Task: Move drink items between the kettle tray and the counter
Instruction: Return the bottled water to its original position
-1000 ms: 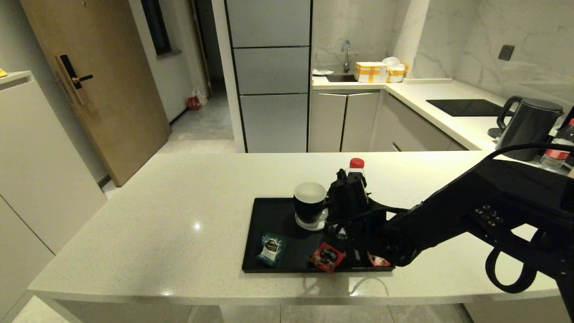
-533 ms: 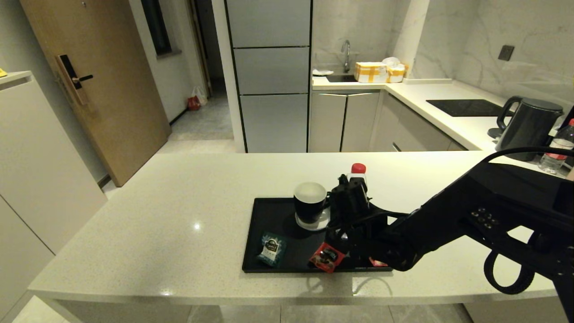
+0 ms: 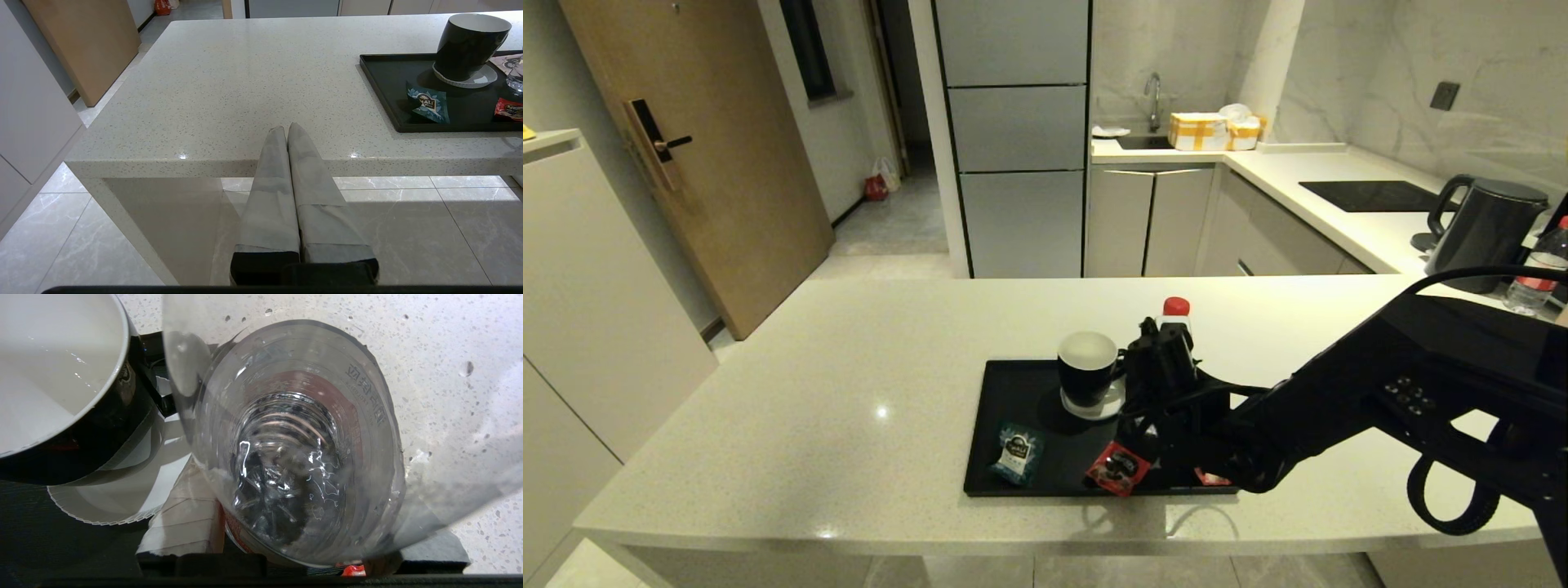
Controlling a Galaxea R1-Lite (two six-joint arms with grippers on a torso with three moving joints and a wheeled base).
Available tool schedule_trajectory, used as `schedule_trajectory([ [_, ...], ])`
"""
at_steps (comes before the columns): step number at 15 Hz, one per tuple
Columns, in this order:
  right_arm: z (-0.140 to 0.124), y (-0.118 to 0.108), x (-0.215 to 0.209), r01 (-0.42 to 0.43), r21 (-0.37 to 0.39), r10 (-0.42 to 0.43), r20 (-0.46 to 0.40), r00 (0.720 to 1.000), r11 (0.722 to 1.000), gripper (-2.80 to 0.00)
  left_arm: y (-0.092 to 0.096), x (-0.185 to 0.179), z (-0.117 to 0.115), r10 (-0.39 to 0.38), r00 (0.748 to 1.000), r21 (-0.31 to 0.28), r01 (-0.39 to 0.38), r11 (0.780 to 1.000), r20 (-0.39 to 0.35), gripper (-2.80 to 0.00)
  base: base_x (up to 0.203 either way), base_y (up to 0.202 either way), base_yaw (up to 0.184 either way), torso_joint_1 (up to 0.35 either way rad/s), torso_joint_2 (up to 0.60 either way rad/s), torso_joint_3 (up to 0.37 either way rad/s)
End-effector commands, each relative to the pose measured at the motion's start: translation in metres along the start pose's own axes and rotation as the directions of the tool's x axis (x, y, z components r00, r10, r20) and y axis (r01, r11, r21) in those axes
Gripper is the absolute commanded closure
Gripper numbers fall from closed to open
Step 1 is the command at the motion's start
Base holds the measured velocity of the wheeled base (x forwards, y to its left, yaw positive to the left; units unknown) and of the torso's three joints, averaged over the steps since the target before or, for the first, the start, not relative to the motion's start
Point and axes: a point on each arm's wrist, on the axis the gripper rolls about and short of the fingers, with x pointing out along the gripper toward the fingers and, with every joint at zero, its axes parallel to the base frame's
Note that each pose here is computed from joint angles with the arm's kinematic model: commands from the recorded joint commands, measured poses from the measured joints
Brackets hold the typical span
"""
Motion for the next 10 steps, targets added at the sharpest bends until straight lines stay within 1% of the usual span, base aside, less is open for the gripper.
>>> schedule_trajectory([
  [1, 0.0021, 0.0005, -0.0007, 0.0, 0.006, 0.0, 0.007, 1.0, 1.0, 0.0, 0.0, 0.0001, 0.0001, 0.001, 1.0, 0.0, -0.001, 1.0, -0.001, 0.0, 0.0, 0.0, 0.0, 0.0, 0.0, 0.0],
  [3, 0.0006, -0.0002, -0.0011, 0.002, -0.005, -0.002, 0.001, 1.0, 1.0, 0.0, 0.0, 0.0001, 0.0001, 0.001, 1.0, 0.0, -0.001, 1.0, -0.001, 0.0, 0.0, 0.0, 0.0, 0.0, 0.0, 0.0],
  [4, -0.0011, -0.0002, -0.0011, 0.004, -0.014, -0.004, -0.008, 1.0, 1.0, -2.8, 0.0, 0.0001, 0.0001, 0.001, 1.0, 0.0, -0.001, 1.0, -0.001, 0.0, 0.0, 0.0, 0.0, 0.0, 0.0, 0.0],
  [10, 0.0001, -0.0003, -0.002, 0.002, -0.012, -0.002, -0.007, 1.0, 1.0, -2.8, 0.0, 0.0001, 0.0001, 0.001, 1.0, 0.0, -0.001, 1.0, -0.001, 0.0, 0.0, 0.0, 0.0, 0.0, 0.0, 0.0],
])
